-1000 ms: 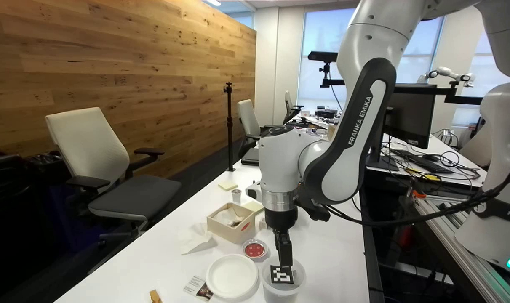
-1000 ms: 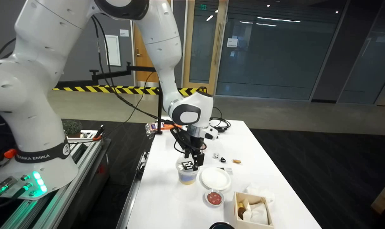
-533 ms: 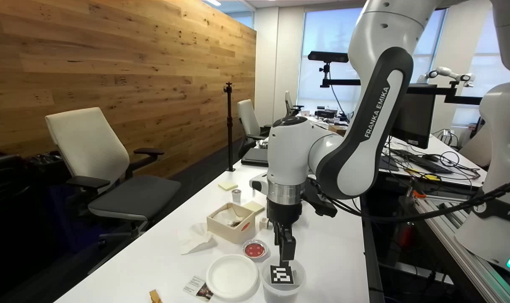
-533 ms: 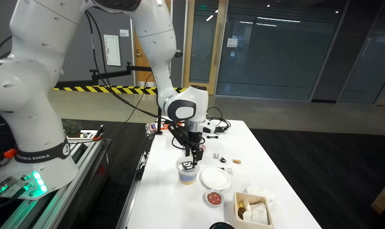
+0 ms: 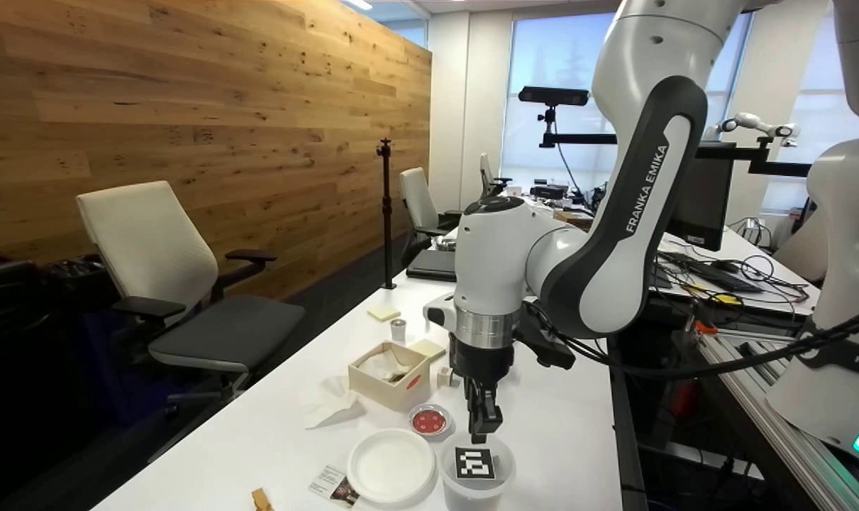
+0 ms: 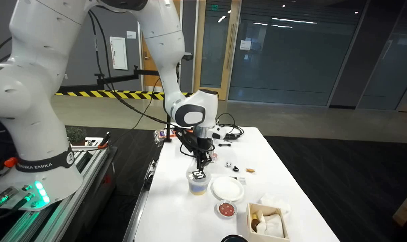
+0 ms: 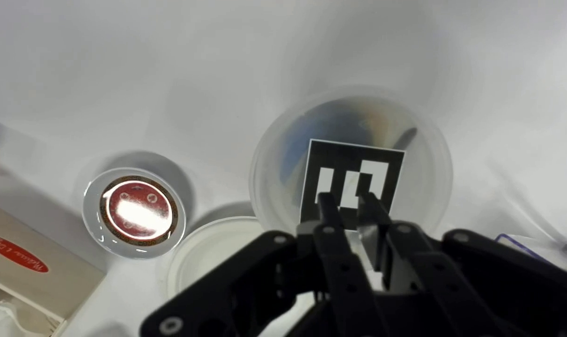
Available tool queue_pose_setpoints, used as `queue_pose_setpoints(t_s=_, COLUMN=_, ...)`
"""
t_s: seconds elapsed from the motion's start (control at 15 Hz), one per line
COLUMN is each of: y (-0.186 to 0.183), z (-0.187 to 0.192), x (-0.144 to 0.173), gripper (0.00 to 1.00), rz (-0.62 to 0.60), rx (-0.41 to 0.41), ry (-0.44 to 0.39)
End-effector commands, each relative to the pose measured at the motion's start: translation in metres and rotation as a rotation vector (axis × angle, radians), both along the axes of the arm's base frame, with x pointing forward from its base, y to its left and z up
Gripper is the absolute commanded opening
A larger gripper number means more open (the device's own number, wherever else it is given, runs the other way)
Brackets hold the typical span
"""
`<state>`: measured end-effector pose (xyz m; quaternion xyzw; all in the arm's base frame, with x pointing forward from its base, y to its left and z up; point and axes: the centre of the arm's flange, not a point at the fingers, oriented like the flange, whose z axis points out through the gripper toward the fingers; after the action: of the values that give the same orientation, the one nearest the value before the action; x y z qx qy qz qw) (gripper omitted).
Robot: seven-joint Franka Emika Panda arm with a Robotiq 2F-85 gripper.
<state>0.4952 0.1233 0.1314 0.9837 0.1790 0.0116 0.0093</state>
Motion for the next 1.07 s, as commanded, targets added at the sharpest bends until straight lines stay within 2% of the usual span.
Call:
queue_pose_setpoints(t_s=0.0, y=-0.001, z=0.007, x=-0.01, gripper=0.0, rz=0.021, rx=-0.005, ry=-0.02)
queue_pose_setpoints(t_s=0.87, y=0.001, z=0.003, x=-0.01, gripper=0.0, rz=0.028, rx=-0.001, ry=-0.023)
queue_pose_setpoints(t_s=1.0, y=0.003, z=-0.011, x=-0.003, gripper=0.0, rz=0.038, rx=-0.001, ry=-0.049)
